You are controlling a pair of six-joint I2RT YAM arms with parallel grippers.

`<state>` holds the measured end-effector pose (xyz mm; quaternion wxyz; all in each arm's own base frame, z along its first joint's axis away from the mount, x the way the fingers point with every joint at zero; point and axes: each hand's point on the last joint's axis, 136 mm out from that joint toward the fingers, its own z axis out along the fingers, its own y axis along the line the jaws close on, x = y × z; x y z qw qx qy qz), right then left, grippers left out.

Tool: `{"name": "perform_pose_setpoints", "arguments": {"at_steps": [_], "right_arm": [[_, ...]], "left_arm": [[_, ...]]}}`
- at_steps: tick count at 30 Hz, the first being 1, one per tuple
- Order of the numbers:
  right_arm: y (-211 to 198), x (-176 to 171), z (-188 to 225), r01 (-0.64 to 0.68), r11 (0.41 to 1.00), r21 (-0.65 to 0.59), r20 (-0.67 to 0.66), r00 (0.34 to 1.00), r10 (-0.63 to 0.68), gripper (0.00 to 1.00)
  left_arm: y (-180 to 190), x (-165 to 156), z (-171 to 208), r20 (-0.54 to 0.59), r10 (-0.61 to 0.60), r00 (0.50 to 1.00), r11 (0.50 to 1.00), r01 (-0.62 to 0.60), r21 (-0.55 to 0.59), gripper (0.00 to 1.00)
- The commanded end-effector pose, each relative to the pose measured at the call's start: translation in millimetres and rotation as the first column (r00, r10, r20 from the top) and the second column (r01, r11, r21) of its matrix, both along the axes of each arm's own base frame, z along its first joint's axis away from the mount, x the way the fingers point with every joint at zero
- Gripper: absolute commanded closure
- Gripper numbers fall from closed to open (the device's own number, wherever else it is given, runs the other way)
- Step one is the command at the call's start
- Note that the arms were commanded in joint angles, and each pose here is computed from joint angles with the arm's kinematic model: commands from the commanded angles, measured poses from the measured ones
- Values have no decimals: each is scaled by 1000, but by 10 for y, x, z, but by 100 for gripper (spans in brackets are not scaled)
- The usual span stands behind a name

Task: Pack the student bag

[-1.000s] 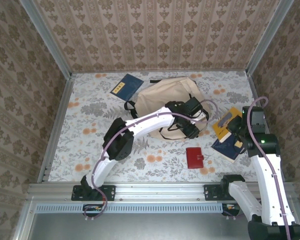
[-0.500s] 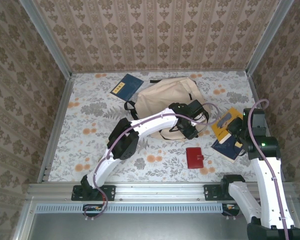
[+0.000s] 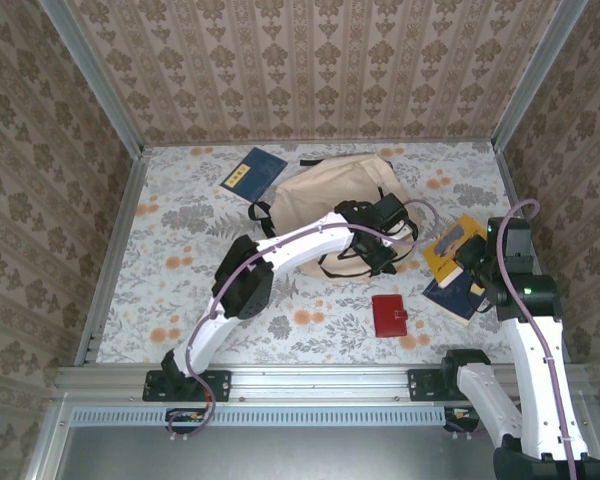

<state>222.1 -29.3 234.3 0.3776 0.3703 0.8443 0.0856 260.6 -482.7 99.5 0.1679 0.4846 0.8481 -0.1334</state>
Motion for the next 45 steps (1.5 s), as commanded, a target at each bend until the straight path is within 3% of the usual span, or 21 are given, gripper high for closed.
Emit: {"name": "perform_pose_setpoints", "arguments": {"at_steps": [1,4,7,13,18,24,29,35,45], "right_arm": [[6,-25,298,-12,1000,-10,88,996,13,88],[80,-15,377,-51,999,8,112,992,50,88],[333,75,500,-180,981,77,184,969,163,88],[865,228,665,-407,867,289,350,888,300,88],[1008,395,487,-417,792,445,389,887,249,89],[941,731,202,-329,782,529,377,917,131,90],[1049,1141,169,-347,745,570,427,899,93,91],[1278,1547,73,-350,763,544,437,894,98,91],[1610,2121,-777,-210,845,491,328,944,44,91]], "left_arm": [[64,165,772,111,56,992,990,-41,-133,100],[153,293,1075,152,121,981,975,-89,-202,100],[298,506,1393,161,232,959,939,-178,-293,100],[405,732,1853,139,316,938,861,-222,-457,100],[353,711,2064,137,302,943,831,-191,-522,100],[329,685,2211,134,302,944,804,-177,-567,100],[338,676,2270,131,303,944,795,-175,-581,100],[363,674,2319,123,316,941,785,-186,-591,100],[476,707,2403,121,358,926,770,-219,-600,100]]}}
